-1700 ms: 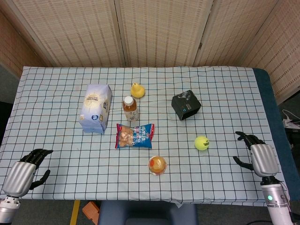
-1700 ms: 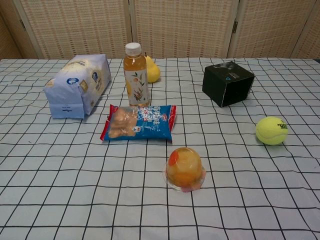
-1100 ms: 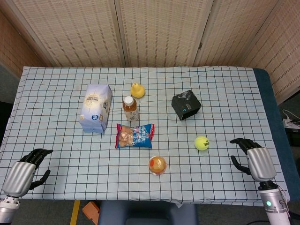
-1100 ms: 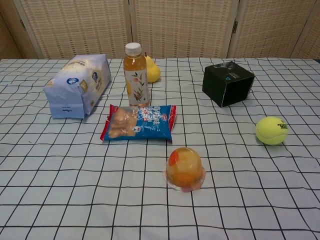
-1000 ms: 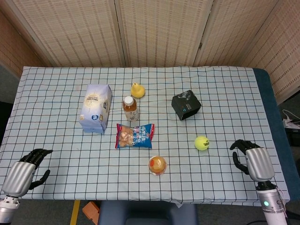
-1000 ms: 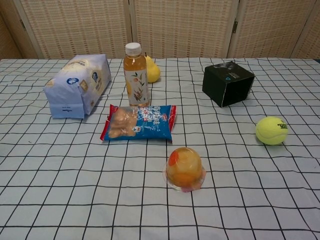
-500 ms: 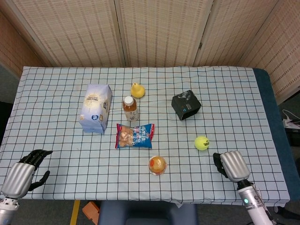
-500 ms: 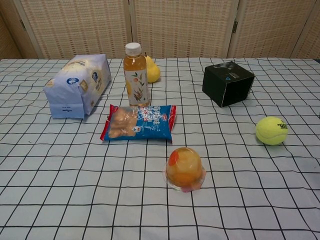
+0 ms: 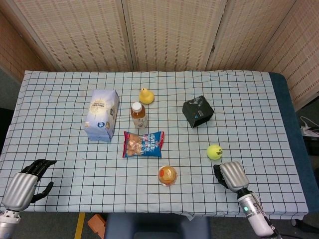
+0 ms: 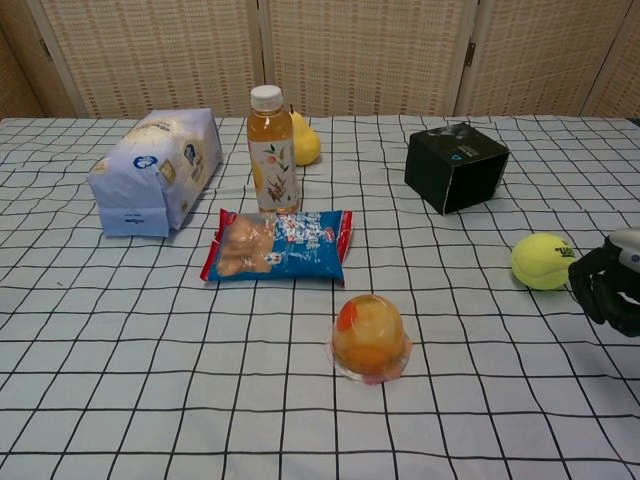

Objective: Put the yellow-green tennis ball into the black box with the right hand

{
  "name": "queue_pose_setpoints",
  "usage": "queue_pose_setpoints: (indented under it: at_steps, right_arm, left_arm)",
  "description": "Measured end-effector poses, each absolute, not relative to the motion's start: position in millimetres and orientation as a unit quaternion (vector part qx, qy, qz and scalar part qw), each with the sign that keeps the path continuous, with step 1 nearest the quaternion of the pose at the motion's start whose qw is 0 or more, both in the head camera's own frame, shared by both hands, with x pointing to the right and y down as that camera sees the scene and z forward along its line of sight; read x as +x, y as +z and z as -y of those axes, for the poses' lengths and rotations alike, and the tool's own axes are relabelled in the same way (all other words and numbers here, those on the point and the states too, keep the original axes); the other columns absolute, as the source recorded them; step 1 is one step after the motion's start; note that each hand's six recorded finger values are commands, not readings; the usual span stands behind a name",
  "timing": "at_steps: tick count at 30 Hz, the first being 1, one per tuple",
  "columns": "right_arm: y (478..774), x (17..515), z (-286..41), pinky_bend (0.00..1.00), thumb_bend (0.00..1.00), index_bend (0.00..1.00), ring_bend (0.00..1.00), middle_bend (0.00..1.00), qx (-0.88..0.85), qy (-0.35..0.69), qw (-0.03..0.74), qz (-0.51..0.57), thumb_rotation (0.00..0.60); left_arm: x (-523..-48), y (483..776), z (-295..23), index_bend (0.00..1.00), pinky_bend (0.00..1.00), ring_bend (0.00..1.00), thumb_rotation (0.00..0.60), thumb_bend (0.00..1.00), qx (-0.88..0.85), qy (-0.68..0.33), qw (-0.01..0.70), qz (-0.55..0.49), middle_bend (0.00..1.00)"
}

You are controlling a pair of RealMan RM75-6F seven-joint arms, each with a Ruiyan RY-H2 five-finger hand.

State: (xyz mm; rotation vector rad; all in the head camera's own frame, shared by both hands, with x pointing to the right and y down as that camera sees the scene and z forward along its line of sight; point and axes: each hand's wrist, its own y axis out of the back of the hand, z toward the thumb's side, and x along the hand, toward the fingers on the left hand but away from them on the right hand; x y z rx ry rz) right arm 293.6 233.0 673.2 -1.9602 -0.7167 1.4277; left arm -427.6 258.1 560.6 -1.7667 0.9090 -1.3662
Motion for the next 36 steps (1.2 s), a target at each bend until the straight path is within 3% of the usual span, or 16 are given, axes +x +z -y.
queue_pose_setpoints:
  at_steps: [11, 36]
  right_arm:
    - [709, 288, -221, 1.0, 0.83, 1.0, 0.95, 0.92, -0.735, 0.541, 0.295, 0.281, 0.6]
    - [750, 294, -190, 1.0, 0.83, 1.0, 0.95, 0.92, -0.719, 0.554, 0.289, 0.304, 0.6]
  left_arm:
    - [-427, 561, -259, 0.22, 0.38, 0.18, 0.6, 0.38, -0.685, -0.529, 0.357, -0.351, 0.24]
    - [-425, 561, -258, 0.22, 0.38, 0.18, 0.6, 0.38, -0.687, -0.529, 0.358, -0.348, 0.24]
